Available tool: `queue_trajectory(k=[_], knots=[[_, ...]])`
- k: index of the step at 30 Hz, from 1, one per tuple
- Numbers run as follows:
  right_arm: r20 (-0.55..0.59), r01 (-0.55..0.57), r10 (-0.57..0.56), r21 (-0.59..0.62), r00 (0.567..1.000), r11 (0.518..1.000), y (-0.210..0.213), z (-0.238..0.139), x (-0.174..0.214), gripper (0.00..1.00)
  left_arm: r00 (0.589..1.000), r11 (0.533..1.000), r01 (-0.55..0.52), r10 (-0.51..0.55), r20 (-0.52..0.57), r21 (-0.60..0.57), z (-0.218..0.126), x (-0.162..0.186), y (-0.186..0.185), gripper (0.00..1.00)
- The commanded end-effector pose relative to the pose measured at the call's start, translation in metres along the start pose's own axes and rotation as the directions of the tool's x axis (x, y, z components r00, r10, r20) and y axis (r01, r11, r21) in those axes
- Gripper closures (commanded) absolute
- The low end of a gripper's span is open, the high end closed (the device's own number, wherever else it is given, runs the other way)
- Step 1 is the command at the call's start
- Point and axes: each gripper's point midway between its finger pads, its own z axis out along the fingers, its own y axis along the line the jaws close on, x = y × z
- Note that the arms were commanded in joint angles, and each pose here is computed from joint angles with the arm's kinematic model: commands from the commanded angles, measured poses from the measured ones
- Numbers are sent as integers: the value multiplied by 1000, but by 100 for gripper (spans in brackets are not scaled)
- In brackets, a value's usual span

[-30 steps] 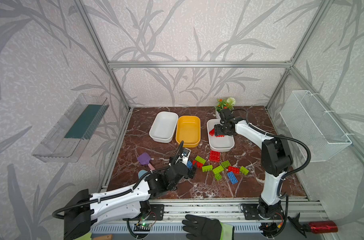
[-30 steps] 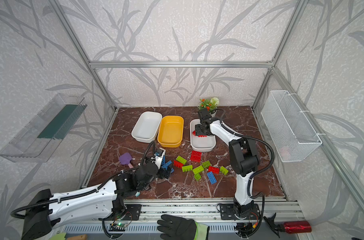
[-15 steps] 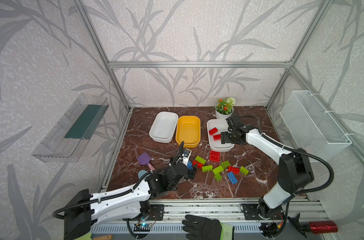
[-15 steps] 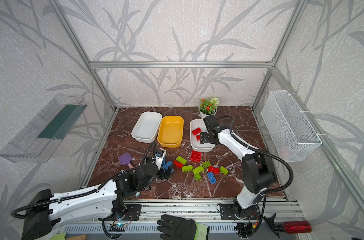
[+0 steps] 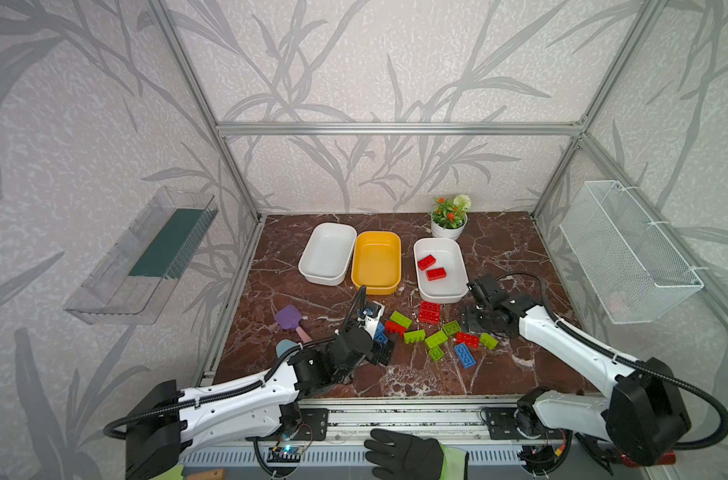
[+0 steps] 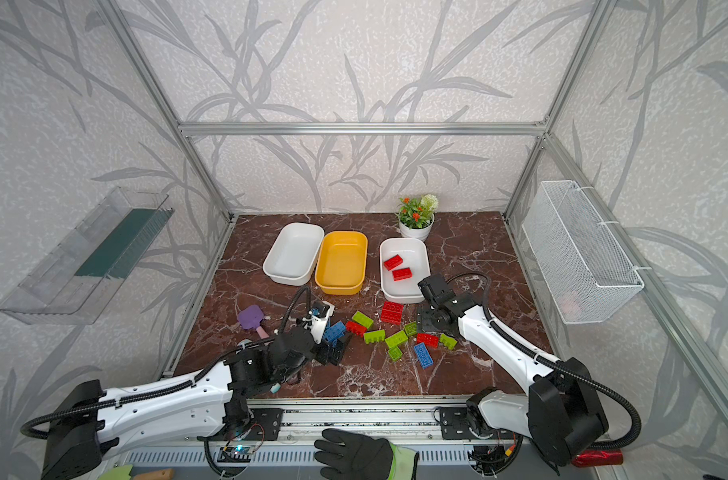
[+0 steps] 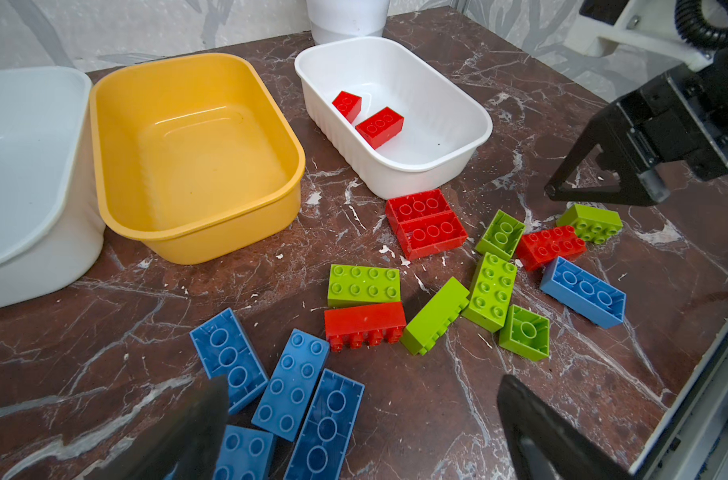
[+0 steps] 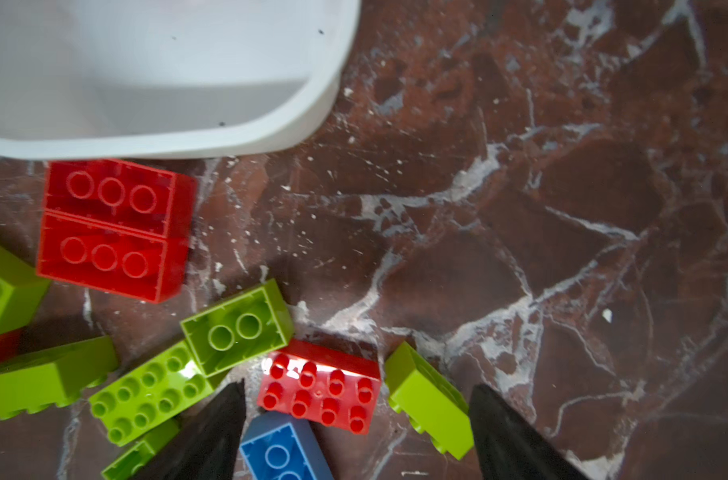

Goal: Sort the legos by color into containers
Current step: 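Lower the right gripper and grasp a lime-green brick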

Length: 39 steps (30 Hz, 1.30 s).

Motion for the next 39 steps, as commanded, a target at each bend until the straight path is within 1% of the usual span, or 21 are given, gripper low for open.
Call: queue_trajectory(k=[1,6,8,15,19,29,34,38,39], knots=[[17,-73,71,79,997,994,-21,0,11,15,999,999,37,-37,13,23,-4,-1,-3,1],[43,-125,121,104,992,987,-36,5,22,16,999,999,45,-46,23,24,-7,-2,-1,1],[52,-177,172,103,984,979,-40,7,25,16,999,999,45,-45,25,25,-7,-2,-1,1],[49,-315,314,32,948,948,-47,18,30,18,999,999,40,-41,25,24,-7,-1,-1,1],[19,-366,366,-12,930,931,-47,27,33,20,999,999,37,-37,25,21,-6,0,0,1],[-5,-397,397,-37,918,917,-43,33,35,24,999,999,30,-31,23,18,-4,2,0,1],[-16,-396,396,-46,918,917,-40,36,37,30,999,999,32,-32,24,16,-4,3,1,1],[-27,-402,401,-45,916,915,-40,40,40,32,999,999,31,-31,22,16,-4,4,1,1],[-27,-403,402,-44,915,914,-40,41,40,34,999,999,31,-31,22,15,-4,4,1,1]])
